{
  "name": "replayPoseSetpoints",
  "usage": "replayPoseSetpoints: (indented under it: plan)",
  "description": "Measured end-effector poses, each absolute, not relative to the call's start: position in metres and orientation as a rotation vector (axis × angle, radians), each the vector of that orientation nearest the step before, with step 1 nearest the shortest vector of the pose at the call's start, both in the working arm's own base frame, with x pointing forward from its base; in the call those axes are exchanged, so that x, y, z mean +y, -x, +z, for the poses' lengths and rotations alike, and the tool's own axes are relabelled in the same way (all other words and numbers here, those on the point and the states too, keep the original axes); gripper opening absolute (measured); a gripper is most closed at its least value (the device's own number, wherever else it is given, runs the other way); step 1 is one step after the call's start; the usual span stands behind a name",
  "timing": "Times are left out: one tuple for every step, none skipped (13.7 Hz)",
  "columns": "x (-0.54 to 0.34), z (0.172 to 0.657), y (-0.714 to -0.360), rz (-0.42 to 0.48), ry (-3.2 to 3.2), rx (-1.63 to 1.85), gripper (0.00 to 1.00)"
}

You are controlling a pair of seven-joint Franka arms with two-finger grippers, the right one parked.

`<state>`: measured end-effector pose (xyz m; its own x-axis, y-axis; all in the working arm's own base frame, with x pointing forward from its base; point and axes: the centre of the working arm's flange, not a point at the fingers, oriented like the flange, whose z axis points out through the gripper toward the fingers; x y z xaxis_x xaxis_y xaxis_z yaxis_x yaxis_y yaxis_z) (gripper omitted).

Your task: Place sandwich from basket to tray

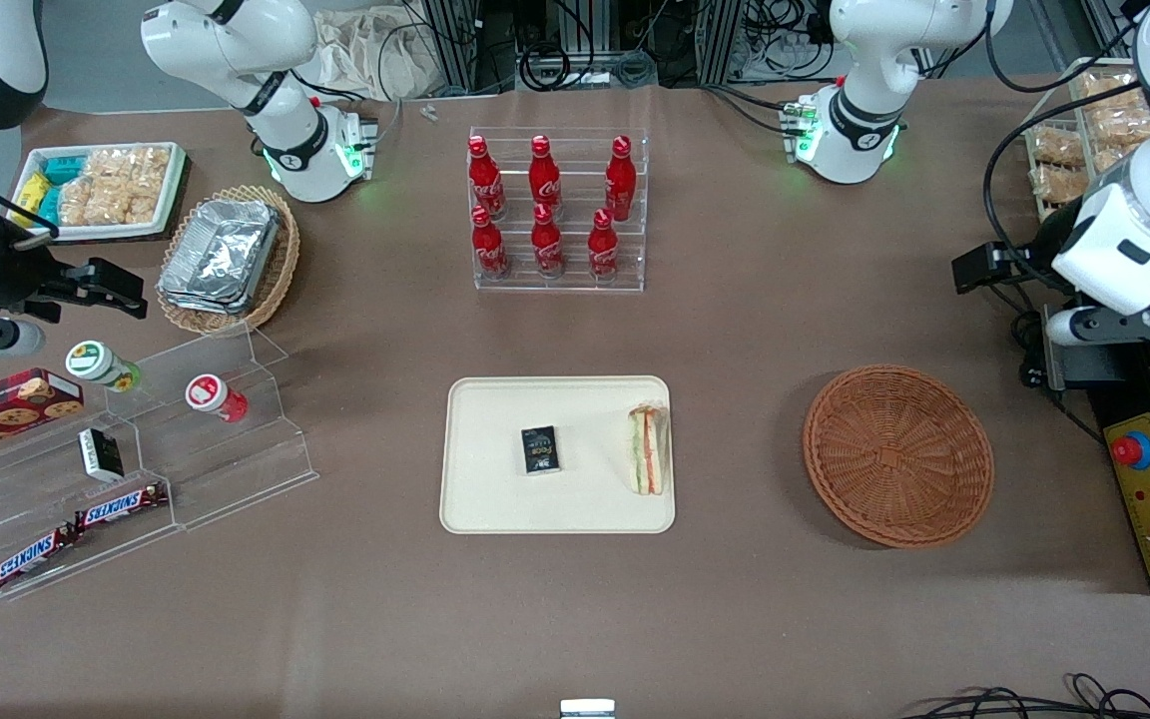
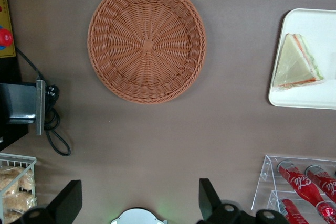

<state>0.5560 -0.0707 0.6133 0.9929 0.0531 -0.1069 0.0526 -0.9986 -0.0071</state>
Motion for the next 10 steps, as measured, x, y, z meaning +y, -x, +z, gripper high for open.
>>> replayPoseSetpoints:
  plan:
    - [-0.0685,0.6157,-0.5536,0.162,3.128,-0.088,1.0]
    - [-0.0671,0.617,-0.5515,0.16,3.127,-0.091,1.0]
    - [-0.0667,0.6171,-0.5502,0.16,3.126,-0.092,1.0]
    - [-0.0667,0.6158,-0.5491,0.165,3.125,-0.092,1.0]
    - [-0.0666,0.6139,-0.548,0.17,3.124,-0.092,1.0]
    - [-0.0666,0.6128,-0.547,0.171,3.123,-0.092,1.0]
    - [-0.0666,0.6132,-0.5464,0.168,3.124,-0.092,1.0]
    - [-0.0666,0.6136,-0.5458,0.166,3.124,-0.092,1.0]
    - [-0.0666,0.6141,-0.5456,0.164,3.124,-0.092,1.0]
    - [-0.0666,0.6144,-0.5454,0.163,3.124,-0.092,1.0]
